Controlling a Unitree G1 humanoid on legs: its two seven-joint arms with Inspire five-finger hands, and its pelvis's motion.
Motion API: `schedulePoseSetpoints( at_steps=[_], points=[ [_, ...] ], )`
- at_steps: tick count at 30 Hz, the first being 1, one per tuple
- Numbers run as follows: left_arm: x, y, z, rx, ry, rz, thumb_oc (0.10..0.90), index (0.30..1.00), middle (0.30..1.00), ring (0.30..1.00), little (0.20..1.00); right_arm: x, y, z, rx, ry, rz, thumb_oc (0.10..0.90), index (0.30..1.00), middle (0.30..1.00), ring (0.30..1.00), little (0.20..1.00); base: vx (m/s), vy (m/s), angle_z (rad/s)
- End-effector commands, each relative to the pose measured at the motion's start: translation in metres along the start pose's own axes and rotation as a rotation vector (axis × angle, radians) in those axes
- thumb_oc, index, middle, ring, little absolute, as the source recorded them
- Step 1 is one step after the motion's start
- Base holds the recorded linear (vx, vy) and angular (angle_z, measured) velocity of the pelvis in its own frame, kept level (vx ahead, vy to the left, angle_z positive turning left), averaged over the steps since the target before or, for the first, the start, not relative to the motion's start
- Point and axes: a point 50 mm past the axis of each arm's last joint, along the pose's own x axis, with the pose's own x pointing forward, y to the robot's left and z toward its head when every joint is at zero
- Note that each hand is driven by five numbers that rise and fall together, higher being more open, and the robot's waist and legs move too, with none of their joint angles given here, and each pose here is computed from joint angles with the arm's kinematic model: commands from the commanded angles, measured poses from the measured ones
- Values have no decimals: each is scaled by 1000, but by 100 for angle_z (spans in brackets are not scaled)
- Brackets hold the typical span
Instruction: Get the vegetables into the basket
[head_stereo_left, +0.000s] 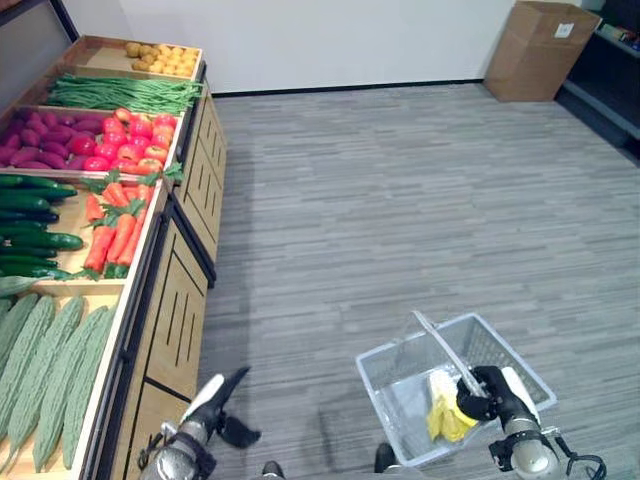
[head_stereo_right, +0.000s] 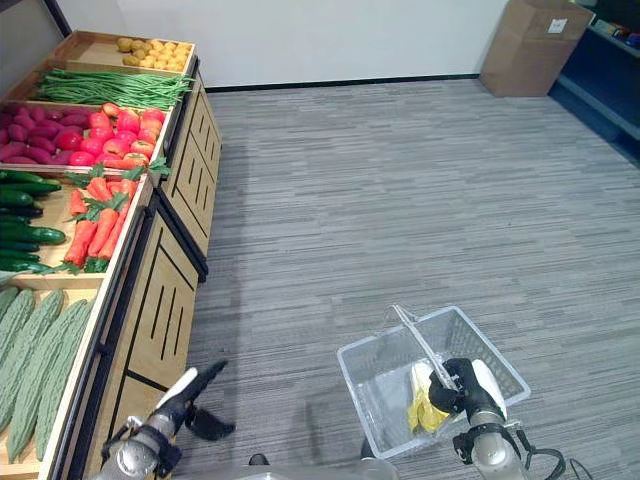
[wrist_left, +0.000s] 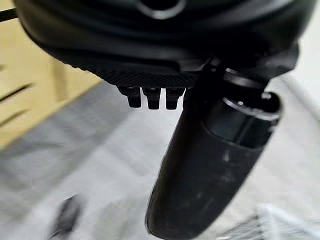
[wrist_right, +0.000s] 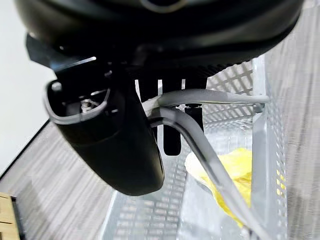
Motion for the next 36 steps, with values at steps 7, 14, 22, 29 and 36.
schedulePoseSetpoints(
  at_steps=[7,14,22,29,36],
  points=[
    [2,-23,-45,-86,416,48,900,1000,1000,1000,1000,16,-30,50,-15,-220,-93,400,300,300,300,300,-3,-53,-2],
    [0,-20,-48,-150,447,93,900,1000,1000,1000,1000,14,-32,56,-37,-261,-81,400,300,300,300,300,16,-134,-3],
    [10,-16,-29,-191,368,153,900,1000,1000,1000,1000,13,-47,60,-78,-294,-121,400,300,300,300,300,89,-145,17],
    [13,-18,-22,-162,333,146,900,1000,1000,1000,1000,13,-49,61,-108,-302,-141,400,300,300,300,300,230,59,12],
    [8,-14,-33,-119,365,148,900,1000,1000,1000,1000,10,-31,56,-91,-274,-81,400,300,300,300,300,275,225,-42]
  ],
)
